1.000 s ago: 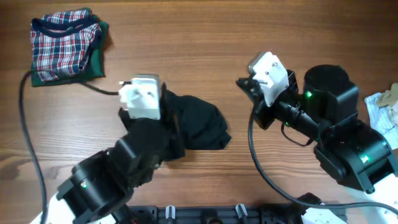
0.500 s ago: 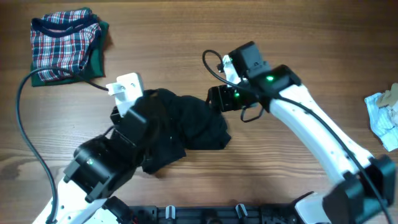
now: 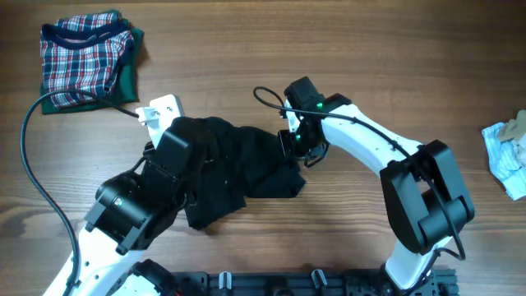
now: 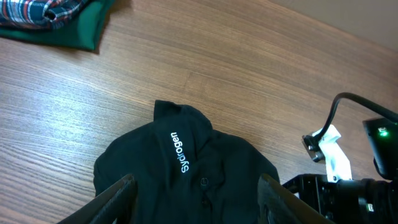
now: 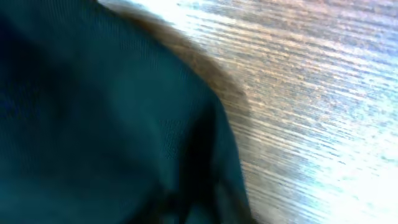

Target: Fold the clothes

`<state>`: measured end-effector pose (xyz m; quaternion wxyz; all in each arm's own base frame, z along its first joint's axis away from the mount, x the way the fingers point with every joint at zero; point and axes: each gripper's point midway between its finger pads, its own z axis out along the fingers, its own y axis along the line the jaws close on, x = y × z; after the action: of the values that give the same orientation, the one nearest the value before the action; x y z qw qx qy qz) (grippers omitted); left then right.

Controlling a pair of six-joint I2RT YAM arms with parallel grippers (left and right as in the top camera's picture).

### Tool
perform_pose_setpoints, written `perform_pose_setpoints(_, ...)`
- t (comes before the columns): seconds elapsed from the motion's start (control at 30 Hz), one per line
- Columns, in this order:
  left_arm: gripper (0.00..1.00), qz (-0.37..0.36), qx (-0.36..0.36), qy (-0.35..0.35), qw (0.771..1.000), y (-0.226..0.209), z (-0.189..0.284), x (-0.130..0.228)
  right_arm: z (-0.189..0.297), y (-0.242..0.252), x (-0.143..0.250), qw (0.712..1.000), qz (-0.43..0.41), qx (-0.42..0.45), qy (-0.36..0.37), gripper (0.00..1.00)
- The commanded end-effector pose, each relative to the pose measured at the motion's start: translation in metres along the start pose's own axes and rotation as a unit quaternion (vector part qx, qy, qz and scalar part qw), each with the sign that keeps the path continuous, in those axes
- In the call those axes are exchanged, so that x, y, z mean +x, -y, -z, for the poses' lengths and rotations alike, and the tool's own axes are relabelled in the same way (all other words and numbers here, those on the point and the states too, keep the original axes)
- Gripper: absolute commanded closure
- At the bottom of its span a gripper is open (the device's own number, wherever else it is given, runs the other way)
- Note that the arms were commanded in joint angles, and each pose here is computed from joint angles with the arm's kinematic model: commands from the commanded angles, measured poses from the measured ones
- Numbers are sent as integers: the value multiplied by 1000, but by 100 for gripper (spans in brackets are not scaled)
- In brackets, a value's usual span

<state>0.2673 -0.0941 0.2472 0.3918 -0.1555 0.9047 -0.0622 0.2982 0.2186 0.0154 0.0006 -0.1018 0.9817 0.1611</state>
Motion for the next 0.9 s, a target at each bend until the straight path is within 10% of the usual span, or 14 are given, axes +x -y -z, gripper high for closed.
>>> perform_pose_setpoints(0.0, 39, 12, 5, -2, 1000, 1, 0, -1, -4, -4, -2, 1000, 14, -16, 1, 96)
perform_pose_setpoints(0.13, 40, 12, 7, -4, 1000, 2, 0, 0, 33, -20, -24, 996, 66, -45, 51, 96)
perform_pose_setpoints(0.47, 51, 7, 64, -40, 997, 23, 2, 10, 355, -69, -20, 911, 184, -22, 369, 96)
perform_pose_setpoints(0.7, 50, -85, 159, -67, 981, 56, 11, 21, 367, -69, -6, 908, 184, -20, 377, 96)
perform_pose_setpoints(0.87, 49, -80, 162, -49, 982, 59, 11, 12, 360, -66, 0, 916, 179, -18, 359, 34)
